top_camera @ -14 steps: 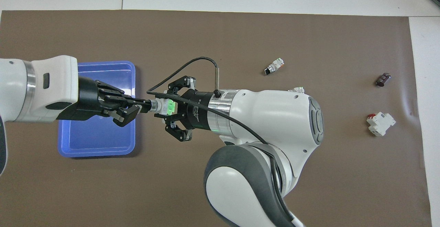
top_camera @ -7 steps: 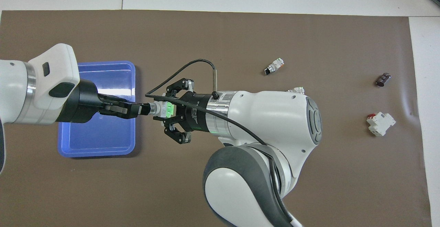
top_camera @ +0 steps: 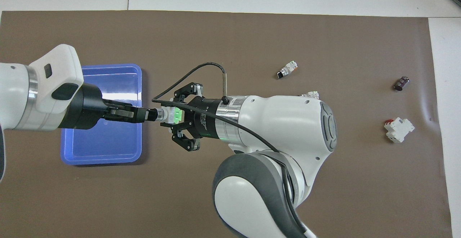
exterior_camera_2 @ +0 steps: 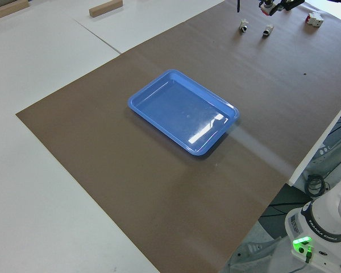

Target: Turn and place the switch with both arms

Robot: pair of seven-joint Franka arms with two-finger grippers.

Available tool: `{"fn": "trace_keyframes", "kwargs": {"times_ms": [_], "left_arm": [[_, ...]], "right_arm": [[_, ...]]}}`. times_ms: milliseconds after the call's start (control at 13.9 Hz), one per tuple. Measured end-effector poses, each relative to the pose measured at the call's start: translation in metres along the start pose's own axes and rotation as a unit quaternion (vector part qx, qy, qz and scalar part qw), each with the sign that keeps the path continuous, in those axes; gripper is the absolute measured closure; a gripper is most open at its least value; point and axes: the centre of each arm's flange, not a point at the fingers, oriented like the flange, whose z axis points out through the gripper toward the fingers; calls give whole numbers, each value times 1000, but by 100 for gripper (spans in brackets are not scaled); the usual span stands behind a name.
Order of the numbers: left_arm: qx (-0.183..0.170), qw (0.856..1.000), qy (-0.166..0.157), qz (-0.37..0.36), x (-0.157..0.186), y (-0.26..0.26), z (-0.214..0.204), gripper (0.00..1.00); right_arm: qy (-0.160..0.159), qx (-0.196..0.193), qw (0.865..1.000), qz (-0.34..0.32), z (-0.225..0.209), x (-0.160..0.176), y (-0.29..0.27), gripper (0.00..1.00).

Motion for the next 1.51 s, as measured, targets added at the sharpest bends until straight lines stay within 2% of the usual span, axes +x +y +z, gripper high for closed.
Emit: {"fn": "trace_keyframes", "kwargs": {"times_ms": [502, 1506], "left_arm": [[2, 997, -1, -76, -2, 3, 0, 90], [2, 997, -3, -83, -2, 3, 0, 90]], "right_arm": [[0, -2, 1000, 0, -1, 0, 1, 59], [0, -4, 1000, 0, -1, 0, 2, 58]]}}
